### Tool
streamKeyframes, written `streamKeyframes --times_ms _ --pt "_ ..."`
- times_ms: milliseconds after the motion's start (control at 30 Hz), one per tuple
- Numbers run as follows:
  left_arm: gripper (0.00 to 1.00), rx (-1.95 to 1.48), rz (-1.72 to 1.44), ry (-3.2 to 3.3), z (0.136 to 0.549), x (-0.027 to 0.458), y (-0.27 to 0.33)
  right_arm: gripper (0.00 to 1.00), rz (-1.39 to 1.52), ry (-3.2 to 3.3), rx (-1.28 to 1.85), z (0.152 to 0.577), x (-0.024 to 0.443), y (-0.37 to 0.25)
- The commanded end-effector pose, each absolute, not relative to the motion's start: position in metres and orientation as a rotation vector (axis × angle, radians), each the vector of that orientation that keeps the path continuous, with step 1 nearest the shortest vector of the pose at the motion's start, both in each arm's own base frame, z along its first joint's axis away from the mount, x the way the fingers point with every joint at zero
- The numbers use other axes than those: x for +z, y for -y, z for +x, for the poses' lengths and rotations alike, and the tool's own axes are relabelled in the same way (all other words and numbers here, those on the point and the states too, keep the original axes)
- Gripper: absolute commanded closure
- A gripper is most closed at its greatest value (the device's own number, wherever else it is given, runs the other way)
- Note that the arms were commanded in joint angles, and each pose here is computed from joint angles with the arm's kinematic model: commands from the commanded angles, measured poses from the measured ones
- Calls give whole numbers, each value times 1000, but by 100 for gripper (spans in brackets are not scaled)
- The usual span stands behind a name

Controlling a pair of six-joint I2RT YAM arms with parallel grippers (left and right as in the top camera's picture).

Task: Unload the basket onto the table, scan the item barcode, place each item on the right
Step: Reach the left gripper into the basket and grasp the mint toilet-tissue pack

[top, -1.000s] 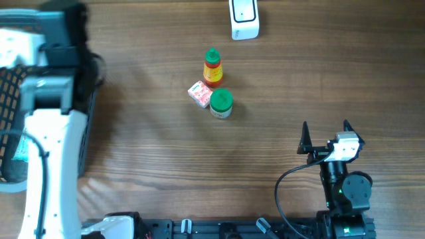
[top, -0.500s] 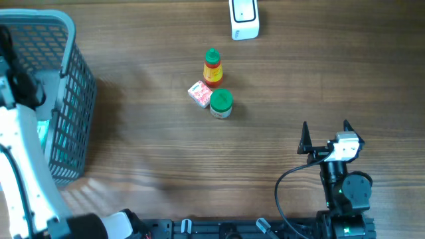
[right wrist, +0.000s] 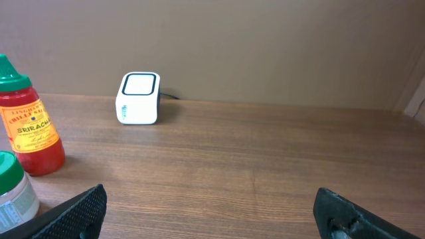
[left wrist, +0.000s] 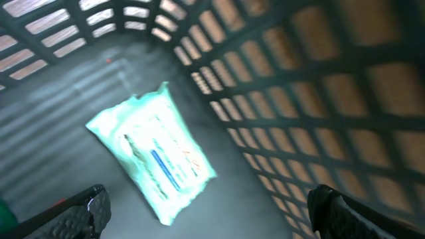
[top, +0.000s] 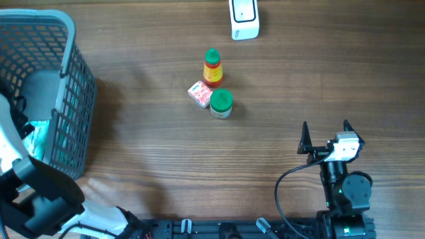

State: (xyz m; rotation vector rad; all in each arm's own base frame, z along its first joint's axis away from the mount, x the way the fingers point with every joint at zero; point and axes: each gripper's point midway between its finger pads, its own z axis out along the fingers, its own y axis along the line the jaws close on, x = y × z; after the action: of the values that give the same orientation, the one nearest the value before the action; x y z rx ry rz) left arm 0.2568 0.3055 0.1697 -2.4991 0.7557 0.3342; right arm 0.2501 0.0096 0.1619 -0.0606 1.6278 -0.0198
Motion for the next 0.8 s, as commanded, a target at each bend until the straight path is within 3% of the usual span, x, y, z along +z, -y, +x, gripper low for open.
streamKeyframes --times_ms 0,133,233,433,767 --pt "1 358 -2606 -714 243 138 -295 0 -73 -1625 -13 250 163 -11" --pt "1 379 -2629 -710 237 111 -288 0 -73 -1625 -13 250 163 -11" --pt "9 359 -2625 -712 238 92 -285 0 -73 -1625 -14 250 163 -11" --pt "12 304 -2613 -699 239 58 -283 0 -73 -1625 -14 250 163 -11" --pt "20 258 -2644 -716 242 31 -276 0 -73 -1625 -13 250 163 -11"
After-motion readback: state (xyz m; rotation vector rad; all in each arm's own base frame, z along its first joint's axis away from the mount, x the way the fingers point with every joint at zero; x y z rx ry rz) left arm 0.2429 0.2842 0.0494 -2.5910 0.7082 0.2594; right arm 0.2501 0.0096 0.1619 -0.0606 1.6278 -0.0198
